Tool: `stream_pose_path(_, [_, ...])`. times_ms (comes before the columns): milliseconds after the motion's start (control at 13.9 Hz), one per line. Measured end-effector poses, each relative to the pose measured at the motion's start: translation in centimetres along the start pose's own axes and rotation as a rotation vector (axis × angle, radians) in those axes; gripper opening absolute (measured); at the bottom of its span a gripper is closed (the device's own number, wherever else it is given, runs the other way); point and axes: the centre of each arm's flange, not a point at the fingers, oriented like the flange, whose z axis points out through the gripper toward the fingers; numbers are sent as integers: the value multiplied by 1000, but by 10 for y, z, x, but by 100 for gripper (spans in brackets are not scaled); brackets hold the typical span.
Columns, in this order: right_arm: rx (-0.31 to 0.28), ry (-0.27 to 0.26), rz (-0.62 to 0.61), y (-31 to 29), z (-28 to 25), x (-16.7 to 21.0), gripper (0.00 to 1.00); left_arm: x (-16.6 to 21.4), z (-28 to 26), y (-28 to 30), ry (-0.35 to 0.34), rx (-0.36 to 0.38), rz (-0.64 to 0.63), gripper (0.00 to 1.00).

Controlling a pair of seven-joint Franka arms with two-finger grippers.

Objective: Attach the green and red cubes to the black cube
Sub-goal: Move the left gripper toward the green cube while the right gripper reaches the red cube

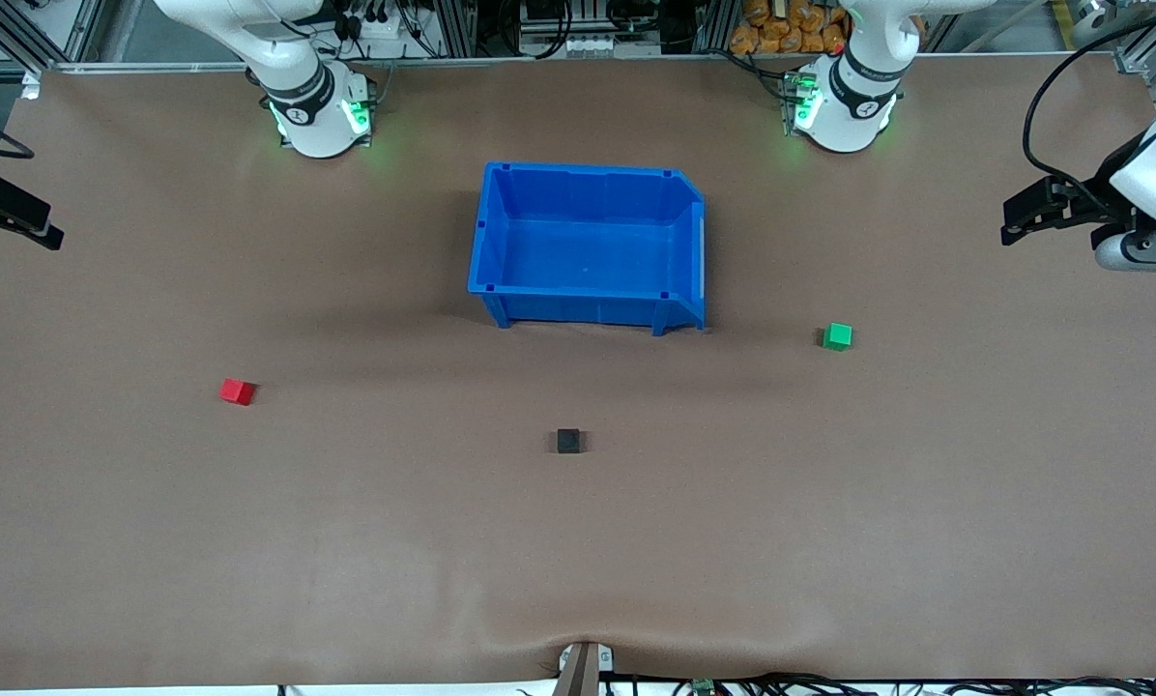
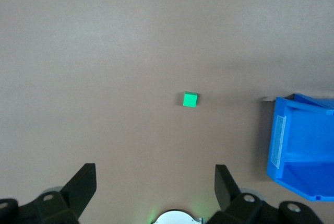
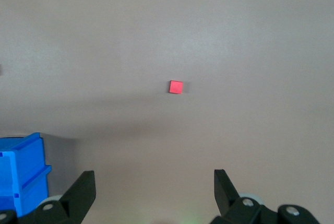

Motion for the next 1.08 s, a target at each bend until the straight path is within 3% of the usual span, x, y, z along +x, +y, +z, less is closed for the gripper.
stream_pose_path(575, [-1,-6,4,2,3,2,100,6,11,7,-25,-2,14,100])
stream_pose_path(1078, [-4,-36,11,5,21,14,100,61,74,7,-107,-16,0,100])
